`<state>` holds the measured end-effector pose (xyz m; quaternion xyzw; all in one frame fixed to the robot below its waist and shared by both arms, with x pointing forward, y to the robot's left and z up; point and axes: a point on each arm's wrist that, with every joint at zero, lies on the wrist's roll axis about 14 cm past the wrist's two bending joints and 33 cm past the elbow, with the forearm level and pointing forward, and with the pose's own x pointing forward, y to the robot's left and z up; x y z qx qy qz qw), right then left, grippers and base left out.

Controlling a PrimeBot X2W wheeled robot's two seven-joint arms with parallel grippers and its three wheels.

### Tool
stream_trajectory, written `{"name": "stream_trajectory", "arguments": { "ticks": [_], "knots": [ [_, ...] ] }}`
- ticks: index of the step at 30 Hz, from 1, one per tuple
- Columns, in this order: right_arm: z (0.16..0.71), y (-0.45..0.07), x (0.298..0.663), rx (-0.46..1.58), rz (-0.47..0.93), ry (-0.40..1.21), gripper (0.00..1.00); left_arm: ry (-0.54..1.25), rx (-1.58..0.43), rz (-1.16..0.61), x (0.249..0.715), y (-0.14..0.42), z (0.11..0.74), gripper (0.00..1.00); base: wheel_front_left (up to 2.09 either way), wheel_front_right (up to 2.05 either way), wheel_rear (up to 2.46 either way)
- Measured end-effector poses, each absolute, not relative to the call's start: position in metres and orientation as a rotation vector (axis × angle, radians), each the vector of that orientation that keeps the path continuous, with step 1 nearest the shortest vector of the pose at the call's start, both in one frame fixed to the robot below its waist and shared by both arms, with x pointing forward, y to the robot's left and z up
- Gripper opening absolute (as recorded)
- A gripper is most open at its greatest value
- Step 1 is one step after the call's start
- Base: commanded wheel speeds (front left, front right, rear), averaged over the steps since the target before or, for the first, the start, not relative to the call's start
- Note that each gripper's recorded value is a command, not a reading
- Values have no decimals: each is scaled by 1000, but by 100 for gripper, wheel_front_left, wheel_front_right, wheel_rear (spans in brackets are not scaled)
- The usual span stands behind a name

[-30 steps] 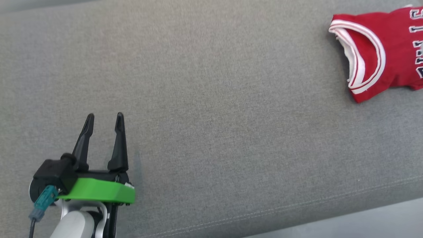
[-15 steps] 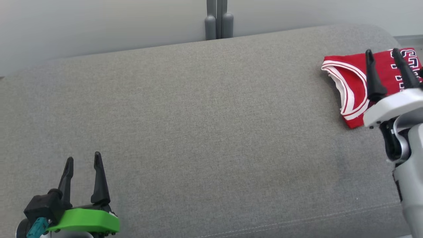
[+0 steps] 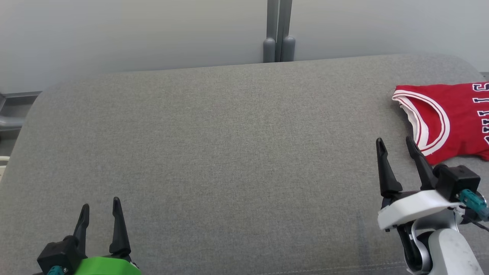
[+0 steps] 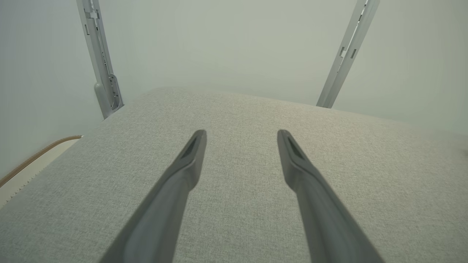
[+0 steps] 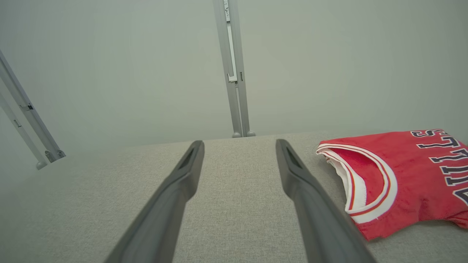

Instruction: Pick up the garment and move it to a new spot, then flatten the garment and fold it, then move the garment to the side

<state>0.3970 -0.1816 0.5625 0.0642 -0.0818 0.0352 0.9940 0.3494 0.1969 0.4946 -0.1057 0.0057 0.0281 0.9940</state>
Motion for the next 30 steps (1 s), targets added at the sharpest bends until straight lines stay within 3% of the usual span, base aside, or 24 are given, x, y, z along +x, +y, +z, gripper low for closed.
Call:
{"name": "stream_trajectory", "arguments": {
  "ticks": [11,30],
  "knots": [
    [541,-153,372,251,143,-119,100,13,-206,49,340,194,492,100,0,0,0],
    [531,-142,362,261,172,-91,100,6,-190,9,334,187,493,100,0,0,0]
  ]
}}
